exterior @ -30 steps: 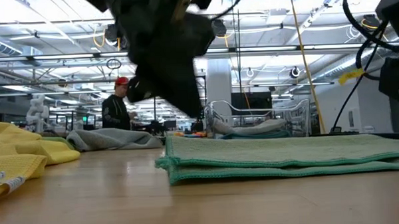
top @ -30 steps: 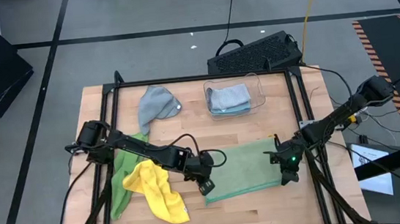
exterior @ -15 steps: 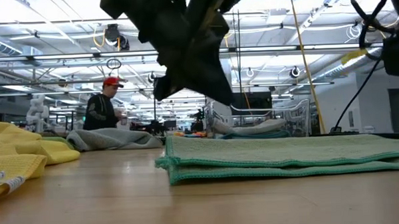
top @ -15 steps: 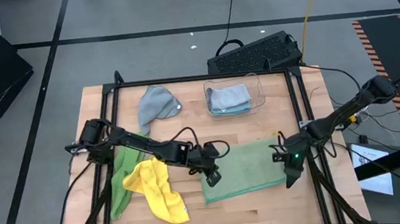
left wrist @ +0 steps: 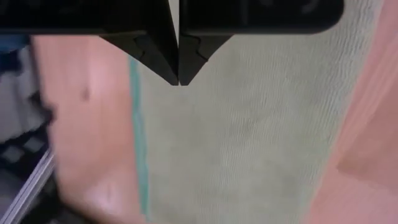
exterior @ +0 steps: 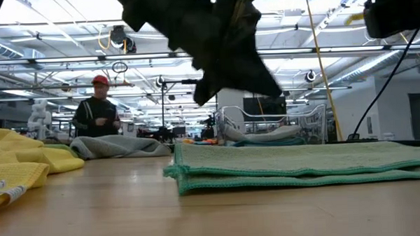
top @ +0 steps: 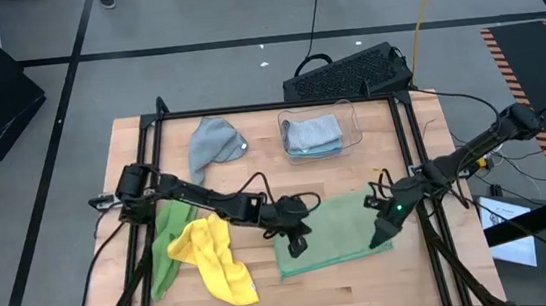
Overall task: Fold microfiber towels
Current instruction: Fold the light green towel
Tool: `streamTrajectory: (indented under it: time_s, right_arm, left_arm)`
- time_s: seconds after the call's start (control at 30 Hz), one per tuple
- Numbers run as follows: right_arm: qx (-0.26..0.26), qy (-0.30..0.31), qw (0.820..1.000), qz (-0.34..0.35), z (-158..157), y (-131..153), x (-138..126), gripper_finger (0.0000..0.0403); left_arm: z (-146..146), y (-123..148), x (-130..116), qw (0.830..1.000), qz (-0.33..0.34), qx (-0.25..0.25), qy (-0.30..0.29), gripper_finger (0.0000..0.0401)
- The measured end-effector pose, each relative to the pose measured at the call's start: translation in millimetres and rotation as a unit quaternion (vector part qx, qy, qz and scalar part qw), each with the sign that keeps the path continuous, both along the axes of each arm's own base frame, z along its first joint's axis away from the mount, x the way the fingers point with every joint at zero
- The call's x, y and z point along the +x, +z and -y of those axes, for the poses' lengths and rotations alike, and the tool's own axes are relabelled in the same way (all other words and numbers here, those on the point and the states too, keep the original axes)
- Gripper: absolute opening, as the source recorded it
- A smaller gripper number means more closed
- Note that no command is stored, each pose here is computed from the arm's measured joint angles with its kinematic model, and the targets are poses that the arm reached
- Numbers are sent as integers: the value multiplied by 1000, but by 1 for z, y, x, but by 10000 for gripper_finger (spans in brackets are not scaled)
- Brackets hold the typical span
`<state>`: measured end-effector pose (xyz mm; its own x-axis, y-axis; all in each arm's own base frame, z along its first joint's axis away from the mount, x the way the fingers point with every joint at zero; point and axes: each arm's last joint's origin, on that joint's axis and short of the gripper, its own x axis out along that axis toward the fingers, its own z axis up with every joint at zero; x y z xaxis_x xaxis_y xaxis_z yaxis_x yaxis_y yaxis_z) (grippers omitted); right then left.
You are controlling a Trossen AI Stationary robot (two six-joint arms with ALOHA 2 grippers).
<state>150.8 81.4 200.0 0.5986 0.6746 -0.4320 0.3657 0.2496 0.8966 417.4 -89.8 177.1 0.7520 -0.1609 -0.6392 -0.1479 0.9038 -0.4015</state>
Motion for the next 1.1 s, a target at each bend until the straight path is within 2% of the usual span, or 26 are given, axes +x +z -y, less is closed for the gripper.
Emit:
streamTrajectory:
  time_s: [0.17, 0.33, 0.6, 0.87, 0.97, 1.1]
  right_arm:
    - [-30, -92, 995, 8, 2, 20, 15, 2]
    - [-81, -145, 986, 16, 0, 43, 35, 2]
    - [-106, -140, 984, 14, -16, 54, 60, 2]
    - [-107, -122, 986, -42, -36, 35, 65, 2]
    - [-112, -119, 985, -52, -39, 30, 67, 2]
    - [-123, -118, 984, -57, -39, 25, 70, 2]
  left_arm:
    - [12, -17, -3, 997, -24, 66, -26, 6]
    - [19, -39, -4, 995, -61, 65, -52, 8]
    - [26, -55, -21, 976, -141, 107, -126, 7]
    - [25, -60, -41, 945, -239, 70, -212, 3]
    - [22, -50, -52, 933, -274, 58, -225, 9]
    - [16, -21, -66, 935, -274, 92, -206, 4]
